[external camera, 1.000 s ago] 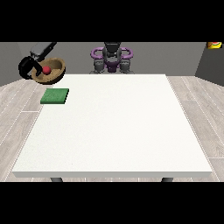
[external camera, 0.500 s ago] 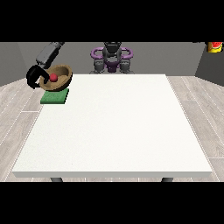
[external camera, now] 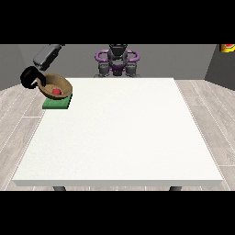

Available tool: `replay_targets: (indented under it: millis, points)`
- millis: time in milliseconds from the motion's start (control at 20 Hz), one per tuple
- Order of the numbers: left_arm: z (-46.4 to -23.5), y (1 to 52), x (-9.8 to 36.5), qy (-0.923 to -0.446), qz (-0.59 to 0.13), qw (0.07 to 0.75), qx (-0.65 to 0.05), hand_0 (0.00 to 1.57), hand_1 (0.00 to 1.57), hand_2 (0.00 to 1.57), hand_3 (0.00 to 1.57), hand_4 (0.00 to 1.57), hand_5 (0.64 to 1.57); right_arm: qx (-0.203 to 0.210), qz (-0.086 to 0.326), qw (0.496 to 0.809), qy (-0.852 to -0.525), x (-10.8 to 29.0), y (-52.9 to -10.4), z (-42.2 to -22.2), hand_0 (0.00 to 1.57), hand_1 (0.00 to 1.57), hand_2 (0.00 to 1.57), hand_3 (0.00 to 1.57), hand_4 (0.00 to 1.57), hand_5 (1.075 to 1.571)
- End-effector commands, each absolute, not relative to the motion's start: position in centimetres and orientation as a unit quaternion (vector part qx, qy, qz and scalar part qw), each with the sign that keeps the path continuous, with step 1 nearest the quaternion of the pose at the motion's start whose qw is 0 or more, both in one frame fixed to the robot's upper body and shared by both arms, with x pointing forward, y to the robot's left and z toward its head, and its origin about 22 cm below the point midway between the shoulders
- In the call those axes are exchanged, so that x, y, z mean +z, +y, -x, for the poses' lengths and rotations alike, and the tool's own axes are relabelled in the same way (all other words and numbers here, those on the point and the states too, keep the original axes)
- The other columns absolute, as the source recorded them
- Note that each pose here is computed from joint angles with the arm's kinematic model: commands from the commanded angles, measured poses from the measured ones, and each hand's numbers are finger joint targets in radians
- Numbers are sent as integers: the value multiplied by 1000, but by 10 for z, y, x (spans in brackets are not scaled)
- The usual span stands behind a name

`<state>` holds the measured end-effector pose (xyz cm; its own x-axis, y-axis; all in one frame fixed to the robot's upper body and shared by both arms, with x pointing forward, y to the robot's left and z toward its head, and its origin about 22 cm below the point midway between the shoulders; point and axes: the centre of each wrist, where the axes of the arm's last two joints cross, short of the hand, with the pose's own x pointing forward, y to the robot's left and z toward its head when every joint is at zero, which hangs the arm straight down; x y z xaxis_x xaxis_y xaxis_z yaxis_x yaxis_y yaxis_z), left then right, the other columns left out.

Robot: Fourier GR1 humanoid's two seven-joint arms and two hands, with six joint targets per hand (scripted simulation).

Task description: Pick the cup and pour the ball into the bowl, then pick the bowl and place it on the pad

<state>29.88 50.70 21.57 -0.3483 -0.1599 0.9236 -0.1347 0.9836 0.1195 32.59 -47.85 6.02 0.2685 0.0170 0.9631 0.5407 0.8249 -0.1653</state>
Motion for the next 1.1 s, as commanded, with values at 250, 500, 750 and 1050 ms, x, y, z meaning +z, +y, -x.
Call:
replay_targets:
  millis: [250,500,750,1050]
  points:
    - [-287,530,206,-836,-115,536,5,0,0,0,0,1185,1563,-207,230,724,-616,65,-460,-343,1463,1463,1413,835,0,1532]
    - [-283,536,205,-824,-106,557,-8,0,0,0,0,1191,1564,-189,251,719,-620,71,-455,-349,1385,1385,1336,721,0,1536]
    - [-285,528,215,-844,-97,527,-19,0,0,0,0,1194,1569,-155,255,739,-605,70,-470,-341,194,194,412,787,0,1454]
    - [-305,491,222,-831,-83,550,-24,0,0,0,0,1190,1569,-119,261,767,-574,65,-462,-349,0,0,0,0,0,1407]
